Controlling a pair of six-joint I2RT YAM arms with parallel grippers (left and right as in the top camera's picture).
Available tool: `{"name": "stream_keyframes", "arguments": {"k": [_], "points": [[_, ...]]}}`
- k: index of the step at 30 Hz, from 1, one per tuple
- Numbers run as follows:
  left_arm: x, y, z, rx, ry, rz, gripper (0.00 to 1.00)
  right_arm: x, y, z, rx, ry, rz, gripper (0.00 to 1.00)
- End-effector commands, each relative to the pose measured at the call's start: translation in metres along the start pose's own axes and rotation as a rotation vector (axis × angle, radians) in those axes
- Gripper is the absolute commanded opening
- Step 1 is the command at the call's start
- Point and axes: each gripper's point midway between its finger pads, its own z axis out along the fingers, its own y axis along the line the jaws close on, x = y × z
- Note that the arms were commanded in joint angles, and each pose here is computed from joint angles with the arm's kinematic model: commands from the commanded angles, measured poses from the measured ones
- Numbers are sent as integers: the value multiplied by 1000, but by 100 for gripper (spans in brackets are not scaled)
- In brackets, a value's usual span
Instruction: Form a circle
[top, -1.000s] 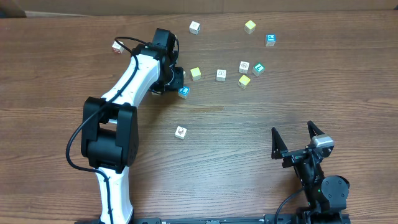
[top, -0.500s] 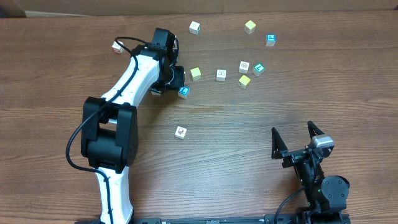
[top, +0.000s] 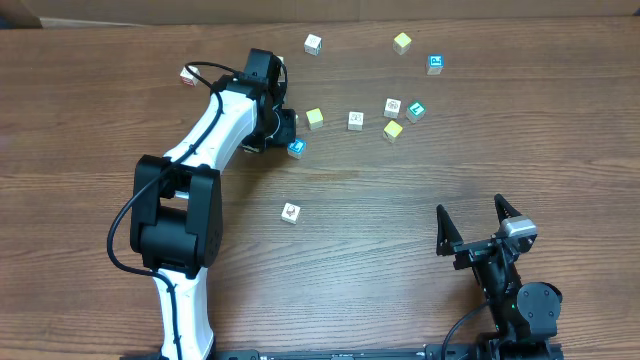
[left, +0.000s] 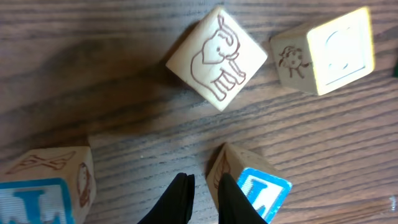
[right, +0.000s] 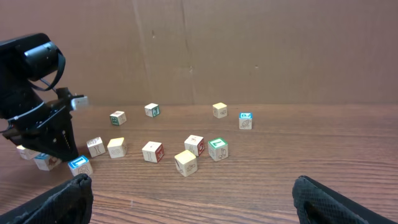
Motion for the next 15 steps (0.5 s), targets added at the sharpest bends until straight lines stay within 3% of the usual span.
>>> {"name": "stream_keyframes", "arguments": {"k": [1,10,15], "points": [[9,0,7,-1,27,28,14,2,-2,0,7,-3,2,100],[3,-1,4,18,10,34,14,2,-2,0,7,-3,2,100],[3,-9,2,111,24,21,14,2,-2,0,7,-3,2,100]]}}
